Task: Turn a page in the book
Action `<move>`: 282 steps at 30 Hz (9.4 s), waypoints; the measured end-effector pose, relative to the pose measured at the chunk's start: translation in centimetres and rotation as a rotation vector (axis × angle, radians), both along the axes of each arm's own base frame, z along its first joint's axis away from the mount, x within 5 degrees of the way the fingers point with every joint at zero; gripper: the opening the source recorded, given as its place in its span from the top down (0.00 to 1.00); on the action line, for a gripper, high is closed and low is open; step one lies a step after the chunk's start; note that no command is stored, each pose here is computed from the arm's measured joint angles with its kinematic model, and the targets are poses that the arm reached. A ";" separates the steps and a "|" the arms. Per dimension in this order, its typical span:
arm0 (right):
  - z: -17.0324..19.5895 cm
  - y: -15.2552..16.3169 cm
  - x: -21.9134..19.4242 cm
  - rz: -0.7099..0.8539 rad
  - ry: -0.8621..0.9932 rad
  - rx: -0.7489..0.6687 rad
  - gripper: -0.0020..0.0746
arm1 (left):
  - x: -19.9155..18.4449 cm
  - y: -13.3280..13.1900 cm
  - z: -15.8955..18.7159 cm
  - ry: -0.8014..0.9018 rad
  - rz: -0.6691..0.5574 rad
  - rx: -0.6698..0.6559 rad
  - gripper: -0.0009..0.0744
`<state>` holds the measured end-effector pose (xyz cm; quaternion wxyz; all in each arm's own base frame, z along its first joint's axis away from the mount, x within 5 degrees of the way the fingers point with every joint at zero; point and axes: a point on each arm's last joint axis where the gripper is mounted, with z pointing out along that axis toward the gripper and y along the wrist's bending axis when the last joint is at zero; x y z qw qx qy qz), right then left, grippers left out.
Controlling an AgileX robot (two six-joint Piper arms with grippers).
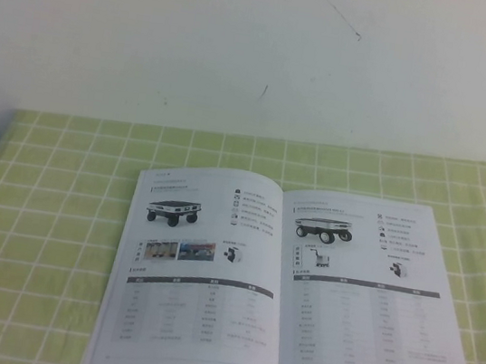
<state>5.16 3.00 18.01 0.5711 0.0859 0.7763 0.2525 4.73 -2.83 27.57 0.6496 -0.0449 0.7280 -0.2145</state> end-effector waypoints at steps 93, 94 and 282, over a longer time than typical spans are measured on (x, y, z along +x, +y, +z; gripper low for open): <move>-4.4 3.3 27.0 0.419 0.935 -0.414 0.31 | 24.6 -18.9 -13.2 0.803 -0.700 0.459 0.99; -4.4 3.4 27.0 0.420 0.934 -0.412 0.31 | 24.6 -18.9 -13.2 0.803 -0.700 0.459 0.99; -5.2 3.9 24.1 0.481 0.815 -0.407 0.44 | 24.5 -18.9 -13.2 0.810 -0.713 0.457 0.99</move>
